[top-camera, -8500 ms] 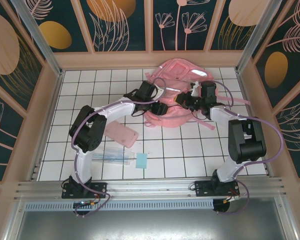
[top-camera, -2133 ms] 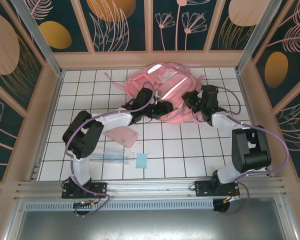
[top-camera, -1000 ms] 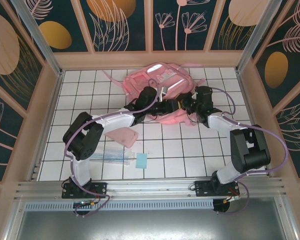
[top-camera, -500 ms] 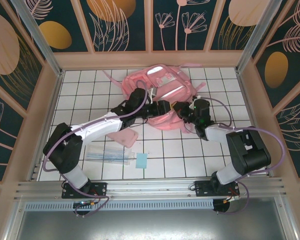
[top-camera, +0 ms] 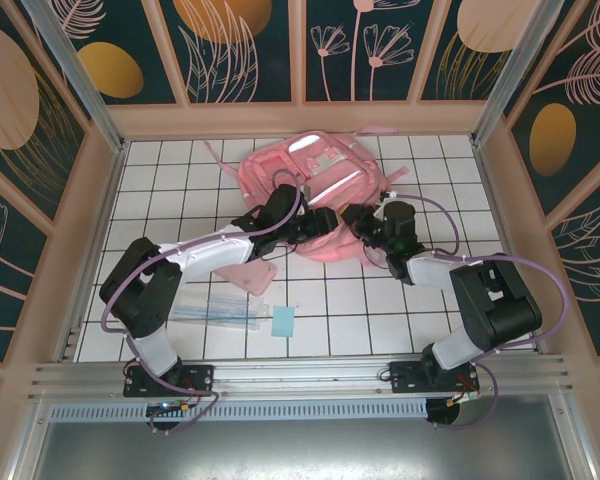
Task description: Pack books, pencil case, and school supplies into a backpack
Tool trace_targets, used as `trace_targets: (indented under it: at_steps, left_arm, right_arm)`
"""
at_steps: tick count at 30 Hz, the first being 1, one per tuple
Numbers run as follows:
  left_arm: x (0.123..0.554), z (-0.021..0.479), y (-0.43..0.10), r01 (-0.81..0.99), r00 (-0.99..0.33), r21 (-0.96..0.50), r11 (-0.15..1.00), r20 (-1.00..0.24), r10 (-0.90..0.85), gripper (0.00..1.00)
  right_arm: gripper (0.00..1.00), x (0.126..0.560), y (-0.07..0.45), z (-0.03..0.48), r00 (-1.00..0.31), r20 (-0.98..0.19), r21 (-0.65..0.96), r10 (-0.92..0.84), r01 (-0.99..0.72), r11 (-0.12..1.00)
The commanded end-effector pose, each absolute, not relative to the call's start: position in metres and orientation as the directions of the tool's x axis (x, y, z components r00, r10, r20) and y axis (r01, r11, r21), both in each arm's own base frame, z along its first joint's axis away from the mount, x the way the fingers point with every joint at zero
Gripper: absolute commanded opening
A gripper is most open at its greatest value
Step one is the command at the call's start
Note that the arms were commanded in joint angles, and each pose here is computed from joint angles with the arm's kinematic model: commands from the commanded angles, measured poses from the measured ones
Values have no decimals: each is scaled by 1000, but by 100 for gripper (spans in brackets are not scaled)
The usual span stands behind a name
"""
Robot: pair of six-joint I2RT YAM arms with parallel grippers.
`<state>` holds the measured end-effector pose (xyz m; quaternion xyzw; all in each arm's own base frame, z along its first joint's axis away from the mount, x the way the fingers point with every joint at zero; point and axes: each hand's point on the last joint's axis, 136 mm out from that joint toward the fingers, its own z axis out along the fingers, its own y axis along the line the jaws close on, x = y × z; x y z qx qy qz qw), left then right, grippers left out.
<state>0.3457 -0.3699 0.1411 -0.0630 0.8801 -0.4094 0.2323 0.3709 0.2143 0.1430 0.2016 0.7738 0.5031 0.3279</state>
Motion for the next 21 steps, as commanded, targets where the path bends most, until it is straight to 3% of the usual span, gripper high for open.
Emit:
trace_targets:
  at_steps: [1,7,11,14,21]
  left_arm:
    - [374,130,-361,22,-828,-714,700,-406,-387,58]
    - [384,98,-364,-35,-823,-708,706,-380,-422,46]
    - [389,95,-369,-32,-820,-719,694,-378,-429,25]
    - [391,100,-370,-16,-818,-718,695,-390,-423,3]
    - [383,106,-360,3,-818,-691,723,-417,-396,0]
  right_arm:
    - [0,369,232,206,-669,-407,910,622,-236,342]
    - [0,362,240,205,-678,-399,915,617,-249,318]
    - [0,358,241,202,-686,-388,919,616,-242,310]
    - [0,359,239,200,-679,-391,918,621,-234,321]
    - [0,373,222,192,-637,-375,920,673,-166,355]
